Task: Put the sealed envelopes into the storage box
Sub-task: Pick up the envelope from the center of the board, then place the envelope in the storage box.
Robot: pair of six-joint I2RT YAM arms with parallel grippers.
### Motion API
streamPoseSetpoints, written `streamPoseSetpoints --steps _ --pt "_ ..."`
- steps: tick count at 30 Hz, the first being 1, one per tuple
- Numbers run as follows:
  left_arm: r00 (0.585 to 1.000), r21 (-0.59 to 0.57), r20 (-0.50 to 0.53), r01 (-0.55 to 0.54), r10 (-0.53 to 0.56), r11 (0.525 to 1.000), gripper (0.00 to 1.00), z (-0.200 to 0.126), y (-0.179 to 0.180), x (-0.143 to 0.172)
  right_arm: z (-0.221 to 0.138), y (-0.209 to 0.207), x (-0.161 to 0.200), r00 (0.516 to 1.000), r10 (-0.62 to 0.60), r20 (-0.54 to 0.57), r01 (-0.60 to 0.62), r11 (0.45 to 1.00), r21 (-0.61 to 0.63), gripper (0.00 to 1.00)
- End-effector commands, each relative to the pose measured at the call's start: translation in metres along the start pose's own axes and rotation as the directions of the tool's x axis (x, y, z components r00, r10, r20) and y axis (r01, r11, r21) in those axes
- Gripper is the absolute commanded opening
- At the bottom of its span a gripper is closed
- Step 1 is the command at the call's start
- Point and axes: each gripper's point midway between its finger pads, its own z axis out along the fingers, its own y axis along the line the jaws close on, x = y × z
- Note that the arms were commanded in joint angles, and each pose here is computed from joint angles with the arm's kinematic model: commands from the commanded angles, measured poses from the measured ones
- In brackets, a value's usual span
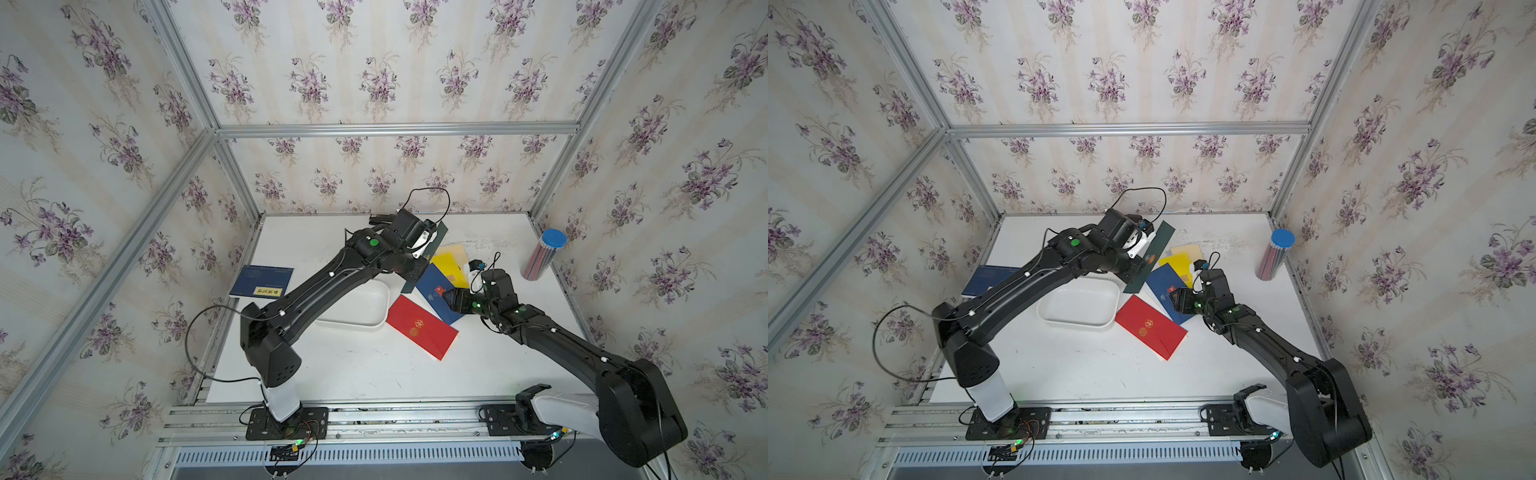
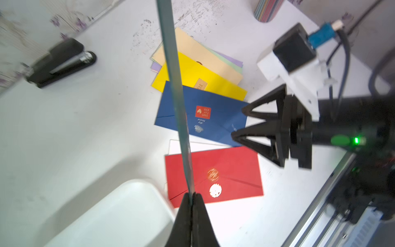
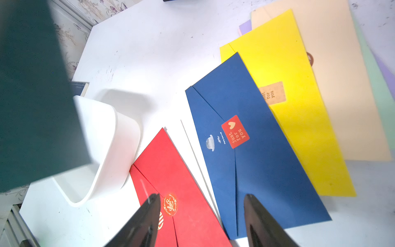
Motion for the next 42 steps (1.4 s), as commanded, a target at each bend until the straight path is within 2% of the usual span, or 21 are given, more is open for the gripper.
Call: streamPoseSetpoints --steps 1,3,5,6,9,11,16,20,23,27,30,33,42 --pt "0.917 -0.042 -0.12 -0.389 0.382 0.92 0.0 -0.033 0.019 0.038 -0.002 0.0 -0.009 0.998 -0.019 0.054 0.019 1.0 0.001 0.66" --pt "0.798 0.037 -0.159 -0.584 0.582 0.811 0.0 -0.045 0.015 0.063 -0.001 0.0 -0.008 0.998 -0.019 0.052 0.019 1.0 0.0 0.66" --pt "0.666 0.088 -0.233 -0.711 0.708 0.698 0.0 -0.051 0.022 0.094 0.001 -0.001 -0.006 0.999 -0.016 0.046 0.016 1.0 -0.002 0.66" --pt "0.644 0.089 -0.272 -0.723 0.715 0.685 0.0 -0.052 0.03 0.103 0.001 0.0 -0.006 0.999 -0.017 0.044 0.017 1.0 -0.004 0.66" --pt "0.624 0.166 -0.306 -0.708 0.719 0.686 0.0 -0.055 0.045 0.129 0.003 0.0 -0.004 0.999 -0.015 0.036 0.015 1.0 -0.008 0.66" --pt "0.601 0.204 -0.309 -0.716 0.738 0.668 0.0 -0.052 0.053 0.146 0.004 0.0 -0.003 0.999 -0.014 0.031 0.015 1.0 -0.01 0.65" --pt "0.621 0.255 -0.236 -0.703 0.747 0.664 0.0 -0.038 0.068 0.167 0.004 -0.001 -0.002 1.0 -0.015 0.028 0.015 1.0 -0.008 0.65" --pt "0.614 0.295 -0.271 -0.681 0.742 0.671 0.0 -0.028 0.086 0.185 0.005 -0.001 -0.001 1.0 -0.016 0.022 0.016 1.0 -0.011 0.65" --pt "0.615 0.289 -0.272 -0.681 0.74 0.673 0.0 -0.027 0.099 0.189 0.006 -0.001 0.0 1.0 -0.015 0.018 0.015 1.0 -0.011 0.65" --pt "0.592 0.277 -0.314 -0.691 0.742 0.668 0.0 -0.023 0.115 0.192 0.008 -0.001 0.0 1.0 -0.016 0.011 0.016 1.0 -0.011 0.65" --pt "0.577 0.29 -0.314 -0.698 0.754 0.655 0.0 -0.017 0.116 0.193 0.008 -0.001 0.0 1.0 -0.016 0.012 0.017 1.0 -0.013 0.65" --pt "0.545 0.313 -0.365 -0.692 0.755 0.65 0.0 -0.008 0.126 0.201 0.008 -0.001 0.0 1.0 -0.017 0.011 0.017 1.0 -0.013 0.65" --pt "0.52 0.341 -0.393 -0.684 0.758 0.646 0.0 -0.003 0.135 0.208 0.011 0.0 0.002 1.0 -0.016 -0.002 0.016 1.0 -0.018 0.65"
